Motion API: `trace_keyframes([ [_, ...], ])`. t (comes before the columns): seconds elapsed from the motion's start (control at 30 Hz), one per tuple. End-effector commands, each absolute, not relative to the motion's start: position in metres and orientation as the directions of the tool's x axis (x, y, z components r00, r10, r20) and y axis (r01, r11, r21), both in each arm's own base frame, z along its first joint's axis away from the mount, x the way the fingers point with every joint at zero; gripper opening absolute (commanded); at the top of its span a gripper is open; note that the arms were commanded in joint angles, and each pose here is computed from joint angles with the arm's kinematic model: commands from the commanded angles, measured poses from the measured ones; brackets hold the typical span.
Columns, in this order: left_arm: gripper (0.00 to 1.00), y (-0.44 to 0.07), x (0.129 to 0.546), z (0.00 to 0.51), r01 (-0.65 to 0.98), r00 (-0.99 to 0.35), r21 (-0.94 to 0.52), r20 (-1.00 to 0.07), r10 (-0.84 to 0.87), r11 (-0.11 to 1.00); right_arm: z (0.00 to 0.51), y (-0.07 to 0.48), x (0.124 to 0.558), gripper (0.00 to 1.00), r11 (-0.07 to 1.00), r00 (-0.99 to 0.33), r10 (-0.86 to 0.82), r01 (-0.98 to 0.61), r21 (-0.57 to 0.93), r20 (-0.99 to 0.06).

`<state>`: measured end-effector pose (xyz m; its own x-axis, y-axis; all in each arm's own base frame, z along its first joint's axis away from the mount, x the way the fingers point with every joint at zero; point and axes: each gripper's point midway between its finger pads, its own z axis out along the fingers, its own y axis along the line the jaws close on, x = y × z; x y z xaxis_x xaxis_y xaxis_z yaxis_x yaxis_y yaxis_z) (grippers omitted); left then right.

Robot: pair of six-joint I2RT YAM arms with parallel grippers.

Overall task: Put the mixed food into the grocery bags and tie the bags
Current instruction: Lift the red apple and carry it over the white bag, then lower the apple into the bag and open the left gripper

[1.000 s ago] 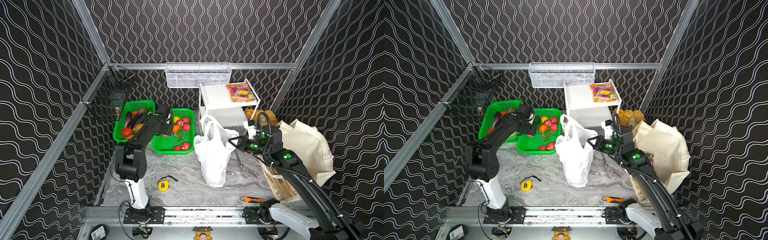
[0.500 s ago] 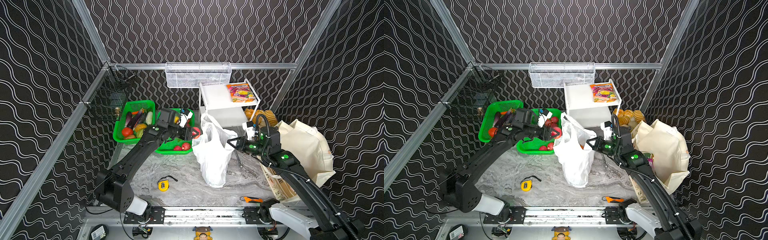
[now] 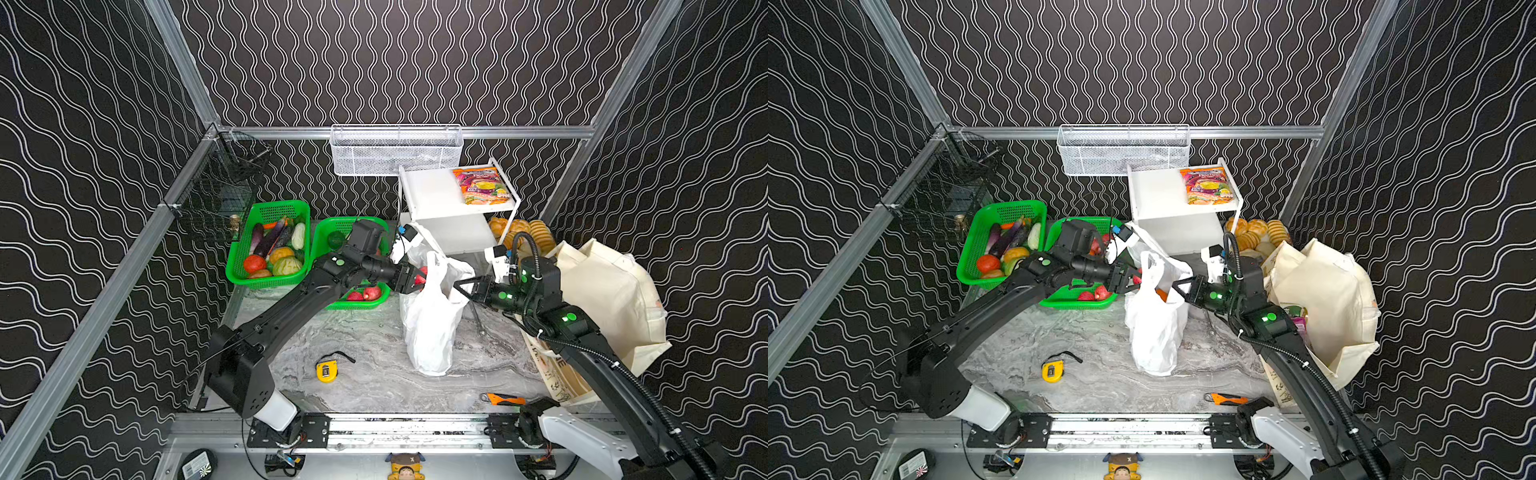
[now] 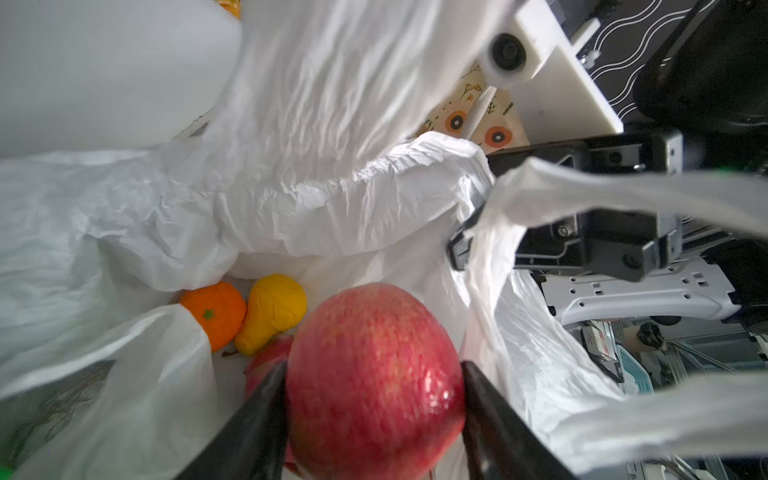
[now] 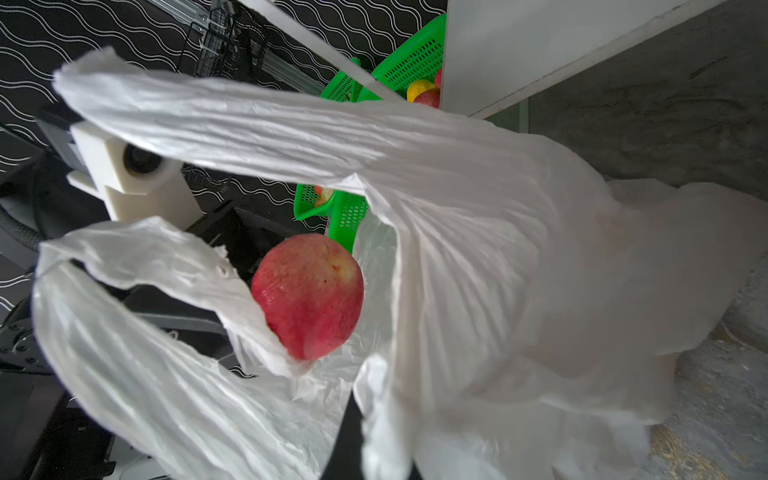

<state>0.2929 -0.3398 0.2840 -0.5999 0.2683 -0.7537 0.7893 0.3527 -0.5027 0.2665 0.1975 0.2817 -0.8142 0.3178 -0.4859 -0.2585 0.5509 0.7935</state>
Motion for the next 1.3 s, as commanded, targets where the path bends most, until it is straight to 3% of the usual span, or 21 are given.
trace_keyframes([
  [0.0, 0.66, -0.354, 0.294, 0.296, 0.794, -0.597, -0.524, -0.769, 0.231, 0.308, 0.294, 0.201, 0.268, 0.0, 0.521, -0.792, 0.314, -0.317, 0.793, -0.523],
  [0.1, 0.66, -0.355, 0.301, 0.294, 0.793, -0.587, -0.493, -0.776, 0.231, 0.359, 0.296, 0.201, 0.266, 0.0, 0.532, -0.776, 0.288, -0.358, 0.767, -0.562],
  [0.2, 0.68, -0.345, 0.323, 0.287, 0.752, -0.586, -0.439, -0.787, 0.194, 0.491, 0.295, 0.203, 0.262, 0.0, 0.533, -0.762, 0.255, -0.403, 0.744, -0.595],
  [0.37, 0.69, -0.356, 0.32, 0.288, 0.769, -0.593, -0.473, -0.779, 0.204, 0.431, 0.289, 0.202, 0.262, 0.0, 0.538, -0.755, 0.25, -0.412, 0.736, -0.606],
  [0.63, 0.74, -0.352, 0.319, 0.282, 0.764, -0.593, -0.454, -0.774, 0.222, 0.458, 0.284, 0.196, 0.267, 0.0, 0.576, -0.757, 0.267, -0.37, 0.729, -0.596],
  [1.27, 0.94, -0.345, 0.317, 0.29, 0.766, -0.584, -0.427, -0.775, 0.241, 0.481, 0.285, 0.188, 0.268, 0.0, 0.612, -0.743, 0.293, -0.338, 0.715, -0.602],
])
